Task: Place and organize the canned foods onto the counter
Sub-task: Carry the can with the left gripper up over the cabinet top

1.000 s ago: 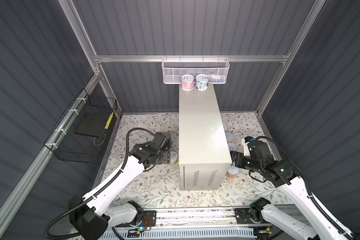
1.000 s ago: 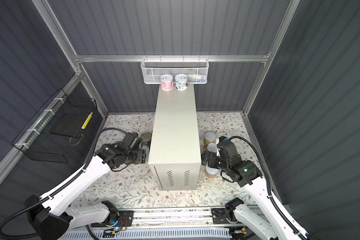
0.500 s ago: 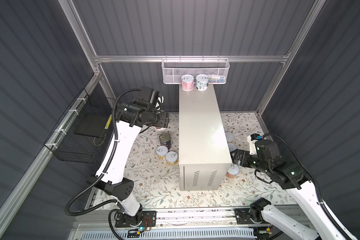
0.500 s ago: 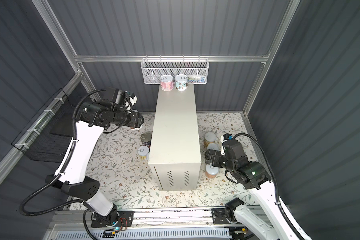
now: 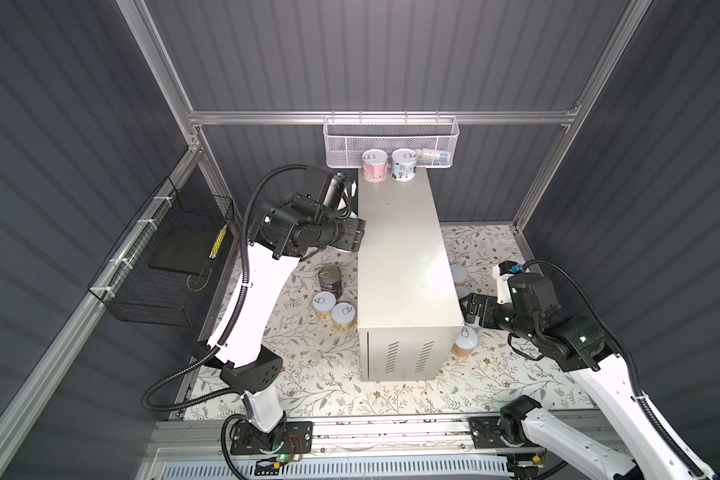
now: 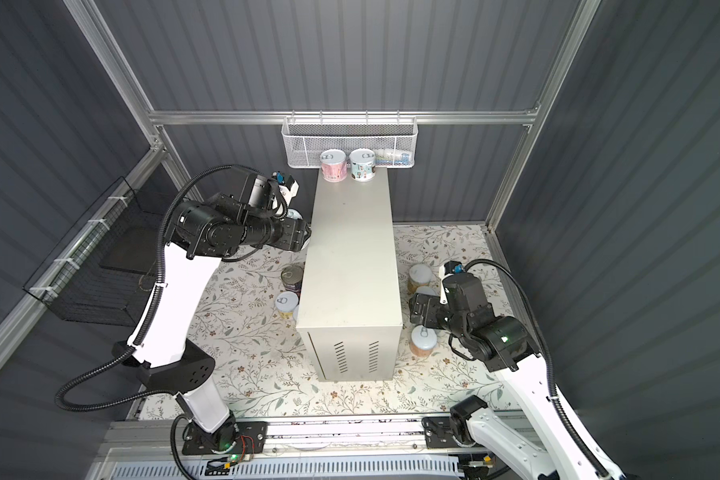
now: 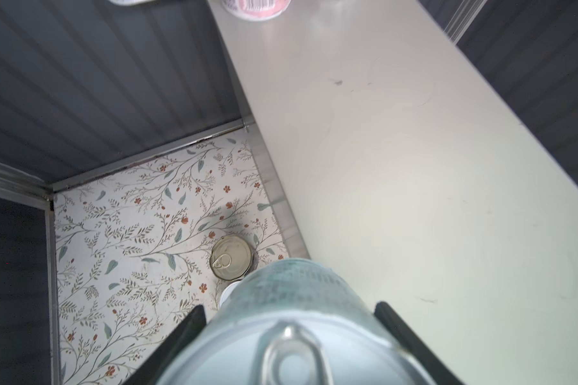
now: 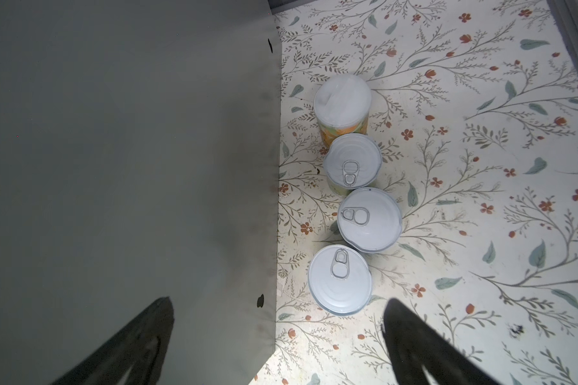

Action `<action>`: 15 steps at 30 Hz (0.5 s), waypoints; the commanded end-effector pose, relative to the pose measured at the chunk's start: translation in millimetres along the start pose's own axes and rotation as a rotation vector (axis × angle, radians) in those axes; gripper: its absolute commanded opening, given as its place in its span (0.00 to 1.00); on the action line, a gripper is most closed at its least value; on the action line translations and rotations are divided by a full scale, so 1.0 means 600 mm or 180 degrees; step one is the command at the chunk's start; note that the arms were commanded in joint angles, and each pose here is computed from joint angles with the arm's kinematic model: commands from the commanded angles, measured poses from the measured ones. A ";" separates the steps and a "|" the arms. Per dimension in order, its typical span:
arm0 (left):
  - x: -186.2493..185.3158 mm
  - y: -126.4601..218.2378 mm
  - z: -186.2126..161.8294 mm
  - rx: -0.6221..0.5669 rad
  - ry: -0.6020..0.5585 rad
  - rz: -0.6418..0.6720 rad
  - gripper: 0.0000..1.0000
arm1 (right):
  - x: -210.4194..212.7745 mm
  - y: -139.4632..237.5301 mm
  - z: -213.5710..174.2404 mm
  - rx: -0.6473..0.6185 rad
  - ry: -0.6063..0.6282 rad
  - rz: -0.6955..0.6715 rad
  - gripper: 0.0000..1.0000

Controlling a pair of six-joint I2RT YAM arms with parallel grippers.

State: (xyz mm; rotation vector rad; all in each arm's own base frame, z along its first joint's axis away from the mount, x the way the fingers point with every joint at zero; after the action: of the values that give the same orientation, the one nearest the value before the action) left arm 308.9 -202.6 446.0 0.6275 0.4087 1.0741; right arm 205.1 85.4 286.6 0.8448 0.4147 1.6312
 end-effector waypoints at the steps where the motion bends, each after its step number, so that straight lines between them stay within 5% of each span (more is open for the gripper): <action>1: -0.006 0.014 0.031 -0.0300 -0.0072 0.0038 0.00 | 0.000 0.016 0.018 -0.0134 0.0052 -0.0037 0.99; 15: -0.057 -0.038 0.046 -0.0273 -0.0215 -0.0177 0.00 | -0.007 0.041 0.032 -0.0367 -0.0055 -0.0087 0.99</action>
State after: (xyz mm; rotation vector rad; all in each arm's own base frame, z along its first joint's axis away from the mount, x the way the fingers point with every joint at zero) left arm 329.0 -249.6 426.4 0.6649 0.3718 1.0140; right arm 204.9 77.9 305.3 0.7907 0.3541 1.6155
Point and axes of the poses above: each gripper's point midway between its finger pads, its own y axis back along the fingers, its own x axis along the line the jaws close on, z = x × y, the point moved 4 cm from there along y, back along the fingers
